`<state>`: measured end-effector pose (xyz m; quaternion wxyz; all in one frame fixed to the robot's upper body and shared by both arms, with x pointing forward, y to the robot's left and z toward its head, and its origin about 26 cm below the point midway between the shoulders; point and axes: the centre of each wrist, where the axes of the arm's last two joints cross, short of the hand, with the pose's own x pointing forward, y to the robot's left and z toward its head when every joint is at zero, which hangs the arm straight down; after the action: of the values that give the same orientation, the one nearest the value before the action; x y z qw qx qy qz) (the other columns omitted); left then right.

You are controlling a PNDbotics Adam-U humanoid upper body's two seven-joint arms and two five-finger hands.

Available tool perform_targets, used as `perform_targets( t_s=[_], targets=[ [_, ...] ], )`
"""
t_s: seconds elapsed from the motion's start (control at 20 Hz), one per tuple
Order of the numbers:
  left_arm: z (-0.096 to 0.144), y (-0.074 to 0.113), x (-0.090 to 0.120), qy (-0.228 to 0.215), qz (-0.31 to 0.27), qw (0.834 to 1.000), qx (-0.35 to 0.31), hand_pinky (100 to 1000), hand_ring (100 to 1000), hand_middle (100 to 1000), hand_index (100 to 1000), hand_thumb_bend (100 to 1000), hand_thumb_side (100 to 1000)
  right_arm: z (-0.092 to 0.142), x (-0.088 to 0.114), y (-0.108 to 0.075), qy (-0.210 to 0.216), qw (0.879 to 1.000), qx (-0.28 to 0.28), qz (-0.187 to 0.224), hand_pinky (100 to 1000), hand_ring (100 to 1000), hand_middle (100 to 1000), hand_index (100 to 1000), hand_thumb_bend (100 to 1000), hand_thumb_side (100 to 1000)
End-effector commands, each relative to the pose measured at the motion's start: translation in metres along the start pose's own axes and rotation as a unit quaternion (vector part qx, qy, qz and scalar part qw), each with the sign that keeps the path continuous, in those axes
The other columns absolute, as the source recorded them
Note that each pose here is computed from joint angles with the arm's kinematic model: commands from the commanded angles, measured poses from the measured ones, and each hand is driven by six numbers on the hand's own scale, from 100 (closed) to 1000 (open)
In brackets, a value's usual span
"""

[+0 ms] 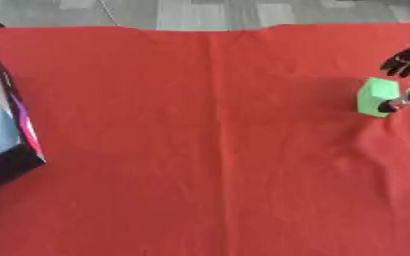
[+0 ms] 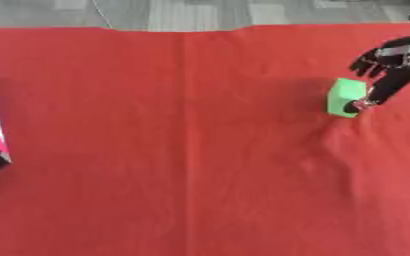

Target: Pick up the objects with one hand, pass them to the other hand, and then place them into the box on the other side of the table.

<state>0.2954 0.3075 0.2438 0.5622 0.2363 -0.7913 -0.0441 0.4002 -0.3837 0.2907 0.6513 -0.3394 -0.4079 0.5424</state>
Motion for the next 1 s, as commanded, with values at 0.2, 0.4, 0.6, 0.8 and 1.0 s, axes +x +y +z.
perform_targets(
  t_s=[0.2, 0.4, 0.6, 0.8, 1.0],
  targets=[
    [0.000, 0.002, 0.009, -0.019, -0.004, 1.000, -0.002, 811, 703, 621, 779, 100, 797, 0.007, -0.009, -0.012, 0.025, 0.999, -0.025, 0.003, 1000, 939, 889, 944, 498, 249],
    [0.000, 0.002, 0.009, -0.019, -0.006, 1.000, -0.003, 812, 704, 622, 778, 100, 797, 0.006, -0.011, -0.012, 0.031, 0.999, -0.028, 0.005, 1000, 942, 888, 943, 493, 248],
    [0.000, 0.001, 0.009, -0.020, -0.006, 1.000, -0.005, 813, 705, 624, 778, 100, 795, 0.005, -0.014, -0.011, 0.041, 0.999, -0.030, 0.007, 1000, 941, 884, 942, 488, 244],
    [0.000, 0.001, 0.010, -0.023, -0.007, 1.000, -0.006, 814, 706, 624, 777, 100, 791, 0.003, -0.018, -0.010, 0.046, 0.998, -0.034, 0.001, 1000, 931, 870, 935, 461, 205],
    [0.000, 0.001, 0.010, -0.023, -0.008, 1.000, -0.007, 815, 706, 624, 777, 100, 789, 0.001, -0.019, -0.009, 0.050, 0.998, -0.040, -0.012, 1000, 919, 826, 912, 443, 172]
  ],
)
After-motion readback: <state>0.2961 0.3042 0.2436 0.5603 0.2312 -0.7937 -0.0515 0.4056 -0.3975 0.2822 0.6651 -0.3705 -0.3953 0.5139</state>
